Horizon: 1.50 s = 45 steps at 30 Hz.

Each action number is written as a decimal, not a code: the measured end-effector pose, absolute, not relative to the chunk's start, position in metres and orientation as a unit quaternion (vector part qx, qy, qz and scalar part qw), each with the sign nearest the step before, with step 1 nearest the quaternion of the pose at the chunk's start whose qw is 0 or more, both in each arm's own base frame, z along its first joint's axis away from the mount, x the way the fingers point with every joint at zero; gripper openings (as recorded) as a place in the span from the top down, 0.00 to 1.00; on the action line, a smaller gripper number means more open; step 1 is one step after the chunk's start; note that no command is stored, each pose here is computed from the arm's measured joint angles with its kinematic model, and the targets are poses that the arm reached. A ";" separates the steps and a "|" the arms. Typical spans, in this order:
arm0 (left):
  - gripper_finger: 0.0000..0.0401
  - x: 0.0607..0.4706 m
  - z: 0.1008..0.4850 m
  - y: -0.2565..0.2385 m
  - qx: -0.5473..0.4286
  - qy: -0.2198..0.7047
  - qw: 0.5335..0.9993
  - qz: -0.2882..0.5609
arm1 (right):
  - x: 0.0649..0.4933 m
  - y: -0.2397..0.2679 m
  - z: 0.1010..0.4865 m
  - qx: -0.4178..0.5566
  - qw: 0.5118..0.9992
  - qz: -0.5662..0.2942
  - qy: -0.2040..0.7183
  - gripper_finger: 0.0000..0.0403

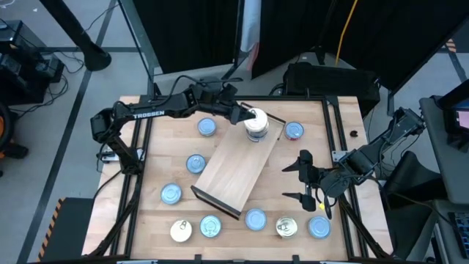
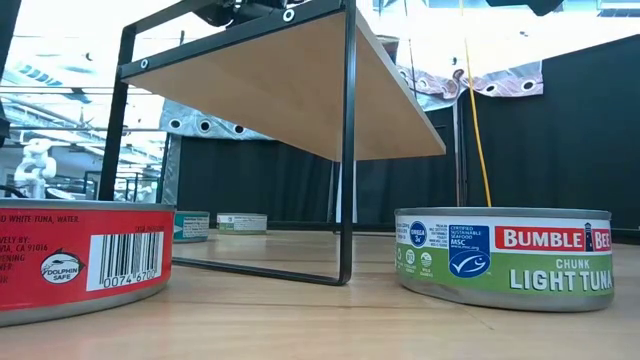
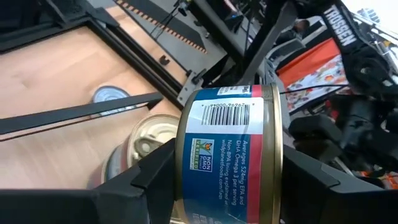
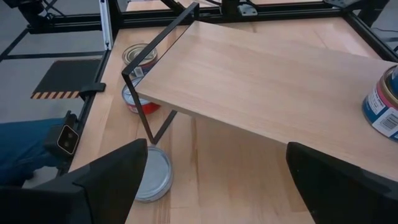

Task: Stack canned seafood by type on shelf
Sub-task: Stack the blue tuna can on top of the blue tuna can on the shelf

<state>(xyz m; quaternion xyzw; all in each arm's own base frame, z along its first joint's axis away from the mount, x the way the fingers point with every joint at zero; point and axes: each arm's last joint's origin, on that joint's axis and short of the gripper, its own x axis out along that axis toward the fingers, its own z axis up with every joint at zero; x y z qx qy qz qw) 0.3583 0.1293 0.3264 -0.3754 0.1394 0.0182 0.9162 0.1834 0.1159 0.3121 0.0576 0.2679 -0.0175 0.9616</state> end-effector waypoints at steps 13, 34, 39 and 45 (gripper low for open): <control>0.45 0.358 0.327 0.131 -0.362 0.129 0.922 0.047 | 0.183 0.116 0.312 0.058 0.962 -0.017 0.268 0.06; 0.44 0.370 0.318 0.131 -0.360 0.114 0.924 0.055 | 0.183 0.116 0.312 0.057 0.962 -0.017 0.268 0.06; 0.44 0.373 0.316 0.132 -0.360 0.110 0.925 0.051 | 0.183 0.116 0.312 0.057 0.962 -0.017 0.268 0.06; 0.44 0.374 0.317 0.133 -0.353 0.096 0.929 0.061 | 0.183 0.116 0.312 0.057 0.962 -0.017 0.268 0.06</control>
